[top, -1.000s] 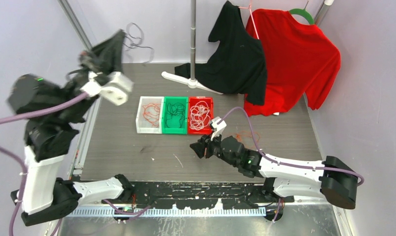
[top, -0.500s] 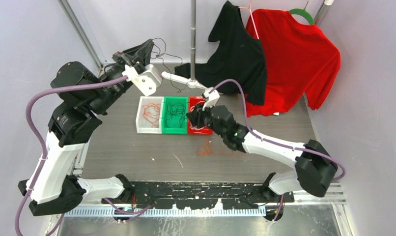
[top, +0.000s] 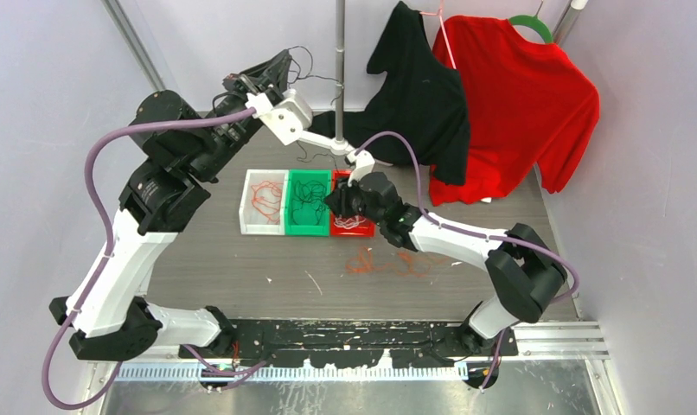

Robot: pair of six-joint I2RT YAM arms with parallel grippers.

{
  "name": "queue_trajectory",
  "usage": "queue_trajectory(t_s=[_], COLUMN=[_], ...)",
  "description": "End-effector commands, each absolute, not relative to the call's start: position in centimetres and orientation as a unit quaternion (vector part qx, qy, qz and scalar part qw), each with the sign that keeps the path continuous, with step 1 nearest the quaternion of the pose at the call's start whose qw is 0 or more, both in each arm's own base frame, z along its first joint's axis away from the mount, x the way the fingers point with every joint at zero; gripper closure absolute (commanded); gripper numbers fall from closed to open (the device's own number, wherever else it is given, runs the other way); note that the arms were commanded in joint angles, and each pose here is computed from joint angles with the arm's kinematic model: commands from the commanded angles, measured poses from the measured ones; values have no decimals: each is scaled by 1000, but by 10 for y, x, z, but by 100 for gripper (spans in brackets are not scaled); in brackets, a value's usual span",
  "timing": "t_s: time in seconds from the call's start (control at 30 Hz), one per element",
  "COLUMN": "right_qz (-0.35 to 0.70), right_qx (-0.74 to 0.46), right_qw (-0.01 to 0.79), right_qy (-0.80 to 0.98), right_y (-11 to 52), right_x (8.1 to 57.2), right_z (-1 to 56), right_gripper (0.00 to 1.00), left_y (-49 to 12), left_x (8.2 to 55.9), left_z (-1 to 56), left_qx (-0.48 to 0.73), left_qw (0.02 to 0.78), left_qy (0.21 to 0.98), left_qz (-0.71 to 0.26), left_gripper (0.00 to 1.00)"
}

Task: Untangle the cables
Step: Place the cable in the bin.

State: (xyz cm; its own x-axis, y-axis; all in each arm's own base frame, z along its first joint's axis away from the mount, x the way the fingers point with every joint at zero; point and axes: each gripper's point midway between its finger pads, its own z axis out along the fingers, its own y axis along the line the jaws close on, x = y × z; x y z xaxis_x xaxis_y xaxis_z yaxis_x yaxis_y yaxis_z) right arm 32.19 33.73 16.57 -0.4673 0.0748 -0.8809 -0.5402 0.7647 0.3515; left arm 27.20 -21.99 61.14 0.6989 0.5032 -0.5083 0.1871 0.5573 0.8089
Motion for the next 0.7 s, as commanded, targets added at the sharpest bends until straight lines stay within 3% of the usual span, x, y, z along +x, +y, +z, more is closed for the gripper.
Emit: queue_trajectory(t_s=[0.0, 0.23, 0.43, 0.67], right_qz=[364, 393, 392, 404], right_qx=[-160, -172, -170, -175], right_qw=[505, 484, 484, 477], right_qy=[766, 763, 764, 761], right_y=[365, 378, 373, 370], right_x=[325, 320, 316, 305], right_z=[200, 194, 195, 196], right_gripper=[65, 66, 56, 51], left_y=[-201, -203, -185, -179], left_x=[262, 287, 344, 386], left_z=[646, 611, 572, 551], left_qx=[407, 417, 398, 386], left_qw=[835, 811, 776, 764], left_qy=[354, 387, 459, 487], left_qz=[111, 138, 170, 173], left_gripper=[100, 100, 100, 100])
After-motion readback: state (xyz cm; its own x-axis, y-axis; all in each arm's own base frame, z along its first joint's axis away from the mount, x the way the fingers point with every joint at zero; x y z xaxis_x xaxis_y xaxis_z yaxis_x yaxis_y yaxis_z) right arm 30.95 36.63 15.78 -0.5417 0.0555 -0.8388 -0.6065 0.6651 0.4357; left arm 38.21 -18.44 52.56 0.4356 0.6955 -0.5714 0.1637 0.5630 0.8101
